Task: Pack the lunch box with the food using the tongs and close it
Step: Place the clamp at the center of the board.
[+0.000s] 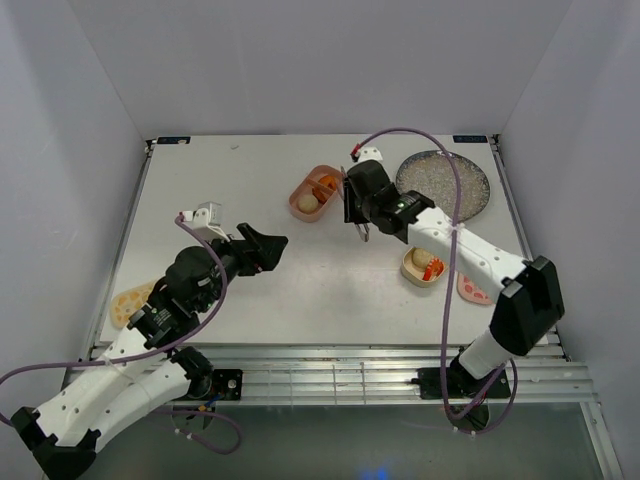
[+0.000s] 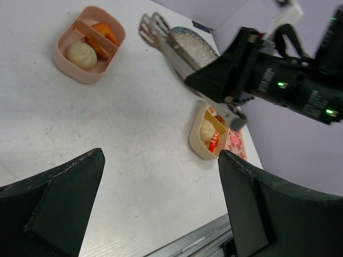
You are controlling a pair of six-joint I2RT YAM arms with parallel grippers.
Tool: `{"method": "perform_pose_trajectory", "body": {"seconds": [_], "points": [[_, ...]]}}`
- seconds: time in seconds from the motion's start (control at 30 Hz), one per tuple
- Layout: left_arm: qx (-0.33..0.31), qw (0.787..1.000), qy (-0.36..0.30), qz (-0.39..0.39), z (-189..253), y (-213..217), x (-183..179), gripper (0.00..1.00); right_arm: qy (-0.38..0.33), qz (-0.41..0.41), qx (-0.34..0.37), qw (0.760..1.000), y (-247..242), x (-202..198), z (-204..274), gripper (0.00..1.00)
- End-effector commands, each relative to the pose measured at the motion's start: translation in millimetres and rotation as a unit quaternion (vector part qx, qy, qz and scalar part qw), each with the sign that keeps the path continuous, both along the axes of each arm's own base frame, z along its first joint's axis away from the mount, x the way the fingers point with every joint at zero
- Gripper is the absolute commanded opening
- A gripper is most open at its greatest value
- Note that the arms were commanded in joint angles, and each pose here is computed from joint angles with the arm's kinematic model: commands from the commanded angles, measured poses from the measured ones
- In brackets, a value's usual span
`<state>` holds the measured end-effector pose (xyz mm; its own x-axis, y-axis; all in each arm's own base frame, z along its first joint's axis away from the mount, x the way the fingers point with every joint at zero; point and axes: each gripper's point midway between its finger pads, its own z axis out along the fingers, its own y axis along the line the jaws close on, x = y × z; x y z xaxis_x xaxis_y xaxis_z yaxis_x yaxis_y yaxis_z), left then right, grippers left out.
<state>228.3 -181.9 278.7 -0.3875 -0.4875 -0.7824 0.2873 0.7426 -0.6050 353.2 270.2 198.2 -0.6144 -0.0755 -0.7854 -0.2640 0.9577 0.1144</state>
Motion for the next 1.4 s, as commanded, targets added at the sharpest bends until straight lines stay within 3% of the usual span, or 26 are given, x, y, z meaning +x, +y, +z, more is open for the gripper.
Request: {"method": "perform_pose_trajectory", "body": {"seconds": [0.0, 0.2, 0.33, 0.5, 0.7, 0.73, 0.87, 1.03, 1.37], "points": [[0.01, 1.0, -0.002, -0.009, 8.8, -0.3, -3.0, 0.98, -0.054, -0.037, 0.022, 0.998, -23.9, -8.7, 37.8, 0.41], [0.007, 1.0, -0.011, -0.022, 19.7, -1.8, -7.8, 0.98, -0.032, -0.042, -0.001, 0.999, -50.4, -35.2, -1.7, 0.41], [0.012, 0.999, -0.026, -0.016, 37.2, 5.6, -10.5, 0.98, -0.028, -0.017, 0.036, 0.999, -33.1, -43.1, -0.4, 0.39], [0.031, 0.999, -0.038, -0.005, 73.0, 14.4, -11.1, 0.98, -0.051, 0.007, 0.093, 0.994, 23.0, -43.6, 38.0, 0.37], [0.022, 0.997, -0.074, -0.014, 133.7, 30.0, -31.0, 0.98, -0.034, 0.039, 0.124, 0.991, 115.0, -38.8, 34.1, 0.36], [0.019, 0.997, -0.078, -0.015, 141.6, 32.4, -34.4, 0.98, -0.017, 0.047, 0.108, 0.993, 133.7, -39.5, 10.0, 0.35], [0.019, 0.996, -0.085, -0.019, 165.7, 40.5, -45.0, 0.98, 0.007, 0.051, 0.092, 0.994, 186.1, -34.8, -14.1, 0.35], [0.0, 0.995, -0.099, -0.013, 179.6, 57.0, -61.9, 0.98, -0.014, 0.027, 0.081, 0.996, 236.6, -29.2, -36.6, 0.35], [-0.016, 0.995, -0.102, -0.006, 176.1, 69.5, -74.1, 0.98, -0.017, -0.006, 0.045, 0.999, 260.8, -38.8, -111.4, 0.39]]}}
